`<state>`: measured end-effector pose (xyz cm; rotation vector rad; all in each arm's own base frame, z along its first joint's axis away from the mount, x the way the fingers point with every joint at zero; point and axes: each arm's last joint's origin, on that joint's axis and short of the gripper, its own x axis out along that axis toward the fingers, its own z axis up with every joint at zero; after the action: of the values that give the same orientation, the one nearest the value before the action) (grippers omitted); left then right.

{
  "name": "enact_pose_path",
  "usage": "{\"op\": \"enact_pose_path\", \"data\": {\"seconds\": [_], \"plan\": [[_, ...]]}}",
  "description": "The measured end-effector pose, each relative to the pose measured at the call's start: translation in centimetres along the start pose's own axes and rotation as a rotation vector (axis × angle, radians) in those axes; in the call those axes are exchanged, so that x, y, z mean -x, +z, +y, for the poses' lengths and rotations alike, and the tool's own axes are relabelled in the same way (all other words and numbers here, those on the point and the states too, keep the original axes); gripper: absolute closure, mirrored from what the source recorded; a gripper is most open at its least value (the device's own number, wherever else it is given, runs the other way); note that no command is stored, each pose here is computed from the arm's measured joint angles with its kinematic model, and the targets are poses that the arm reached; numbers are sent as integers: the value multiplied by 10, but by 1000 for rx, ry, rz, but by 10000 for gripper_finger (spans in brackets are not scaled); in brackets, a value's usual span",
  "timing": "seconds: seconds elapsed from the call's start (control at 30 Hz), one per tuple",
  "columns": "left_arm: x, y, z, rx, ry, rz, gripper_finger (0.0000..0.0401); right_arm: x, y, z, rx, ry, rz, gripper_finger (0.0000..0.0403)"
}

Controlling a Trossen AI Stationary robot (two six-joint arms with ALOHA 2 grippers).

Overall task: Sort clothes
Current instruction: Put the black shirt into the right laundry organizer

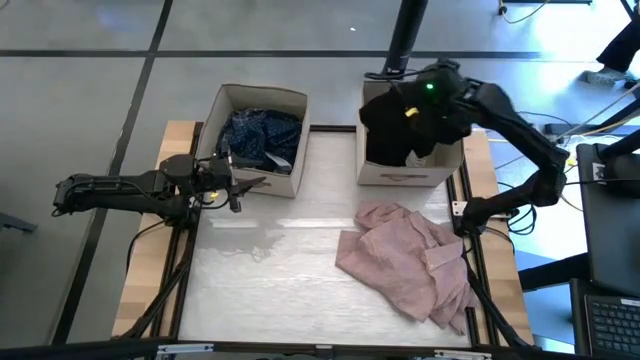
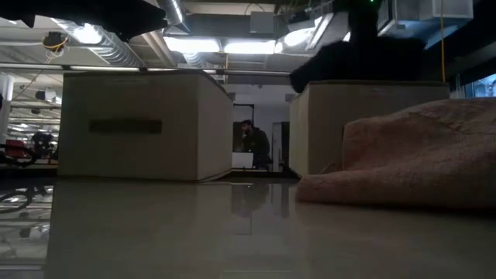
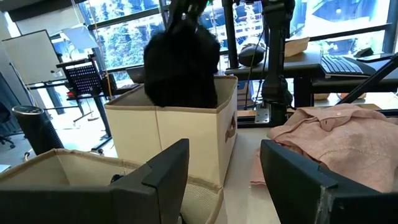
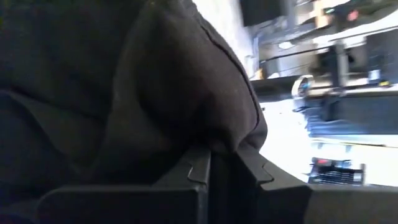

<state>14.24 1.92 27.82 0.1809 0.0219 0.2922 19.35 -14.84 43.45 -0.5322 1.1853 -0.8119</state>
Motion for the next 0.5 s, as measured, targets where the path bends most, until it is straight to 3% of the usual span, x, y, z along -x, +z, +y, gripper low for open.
{"op": "enact_pose_path", "data": {"seconds": [0.3, 0.5], "plan": [[0, 0, 0, 2, 0, 0, 213, -83, -22, 35, -52, 83, 92, 365], [0, 0, 0, 0, 0, 0, 213, -105, -40, 53, -67, 138, 177, 296]]}}
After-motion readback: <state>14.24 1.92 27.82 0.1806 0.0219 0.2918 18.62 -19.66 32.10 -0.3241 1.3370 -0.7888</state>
